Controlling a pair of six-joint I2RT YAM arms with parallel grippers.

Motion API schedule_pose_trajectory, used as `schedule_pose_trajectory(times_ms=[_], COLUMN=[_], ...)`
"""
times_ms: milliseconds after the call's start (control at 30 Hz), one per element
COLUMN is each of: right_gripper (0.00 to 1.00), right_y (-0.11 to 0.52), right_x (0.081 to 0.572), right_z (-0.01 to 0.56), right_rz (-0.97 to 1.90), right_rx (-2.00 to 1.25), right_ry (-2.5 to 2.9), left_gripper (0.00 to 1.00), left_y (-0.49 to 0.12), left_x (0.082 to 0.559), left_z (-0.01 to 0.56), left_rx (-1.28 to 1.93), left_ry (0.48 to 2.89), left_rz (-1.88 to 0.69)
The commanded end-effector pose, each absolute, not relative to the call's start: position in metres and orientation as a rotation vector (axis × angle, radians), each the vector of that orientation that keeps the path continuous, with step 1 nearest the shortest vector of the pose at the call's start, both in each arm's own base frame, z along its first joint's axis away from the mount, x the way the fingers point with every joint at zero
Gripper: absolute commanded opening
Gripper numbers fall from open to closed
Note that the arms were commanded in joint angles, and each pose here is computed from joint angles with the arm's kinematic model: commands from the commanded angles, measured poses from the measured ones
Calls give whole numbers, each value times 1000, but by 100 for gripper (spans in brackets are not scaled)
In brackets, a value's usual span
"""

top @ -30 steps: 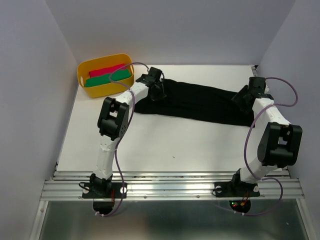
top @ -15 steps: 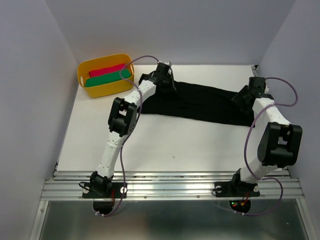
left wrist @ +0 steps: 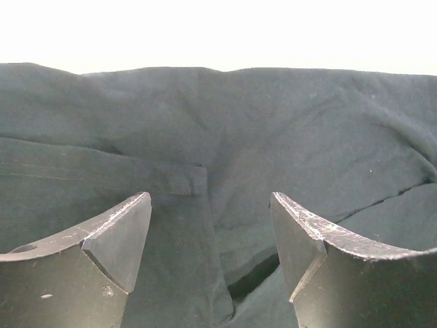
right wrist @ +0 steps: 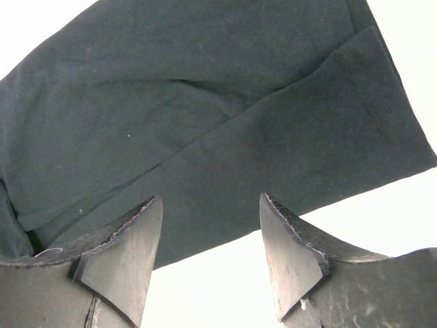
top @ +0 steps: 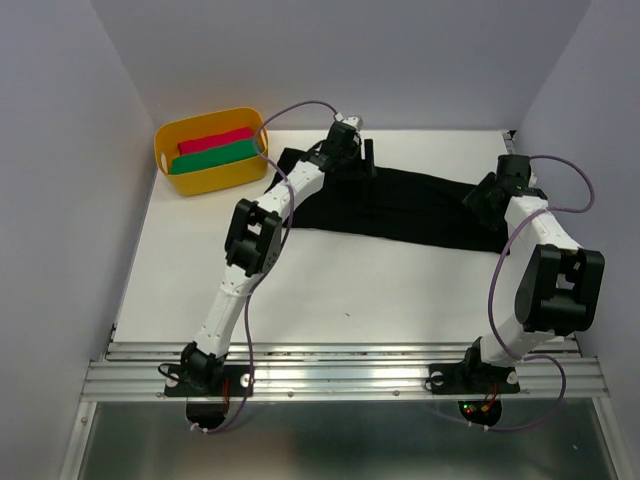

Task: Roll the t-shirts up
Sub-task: Fold the T-shirt at the center of the board.

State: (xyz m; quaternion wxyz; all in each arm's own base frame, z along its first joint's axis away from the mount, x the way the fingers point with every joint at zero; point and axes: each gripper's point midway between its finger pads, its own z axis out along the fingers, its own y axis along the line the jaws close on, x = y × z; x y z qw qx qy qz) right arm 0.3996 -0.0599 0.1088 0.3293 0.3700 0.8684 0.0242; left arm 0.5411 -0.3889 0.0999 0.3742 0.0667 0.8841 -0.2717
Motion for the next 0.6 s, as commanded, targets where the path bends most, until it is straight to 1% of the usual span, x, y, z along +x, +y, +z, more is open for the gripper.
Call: schedule_pose_trajectory(times_ms=[0, 100, 167, 200, 267, 300, 333, 367, 400, 433, 467, 500, 567], right_gripper=[64, 64, 64, 64, 61, 59, 56, 54, 46, 43, 39, 31, 25], right_y=[-59, -53, -50, -46, -40, -40, -36, -36, -37, -34, -37, -40, -49], right_x=[400, 402, 406, 407, 416, 419, 427, 427, 436, 441, 446, 457, 466], right_z=[122, 123, 122, 120, 118, 115, 119, 110, 114, 102, 98, 103, 88], right_rz=[82, 99, 119, 127, 148, 151, 168, 163, 162, 155, 137, 130, 68], right_rx=[937, 903, 887, 866, 837, 833, 814, 816, 807, 801, 807, 803, 830], right_ry=[2250, 2267, 2284, 2300, 2318, 2324, 2320, 2340, 2328, 2359, 2360, 2341, 2358], left_gripper=[81, 79, 75, 70, 55, 45, 26, 15, 3, 0, 0, 0, 0], left_y=[-376, -370, -364, -359, -348, -342, -337, -332, -327, -319, -314, -310, -291], left_x=[549, 543, 536, 531, 518, 514, 511, 507, 505, 498, 496, 493, 494], left_z=[211, 228, 225, 222, 208, 204, 198, 193, 188, 177, 170, 166, 149], left_rx=[175, 159, 148, 136, 112, 97, 70, 54, 40, 29, 16, 2, -42], left_ry=[2050, 2038, 2074, 2096, 2153, 2171, 2189, 2206, 2221, 2254, 2273, 2289, 2316], left_rz=[-685, -683, -664, -651, -624, -609, -594, -582, -571, -549, -535, -524, -442])
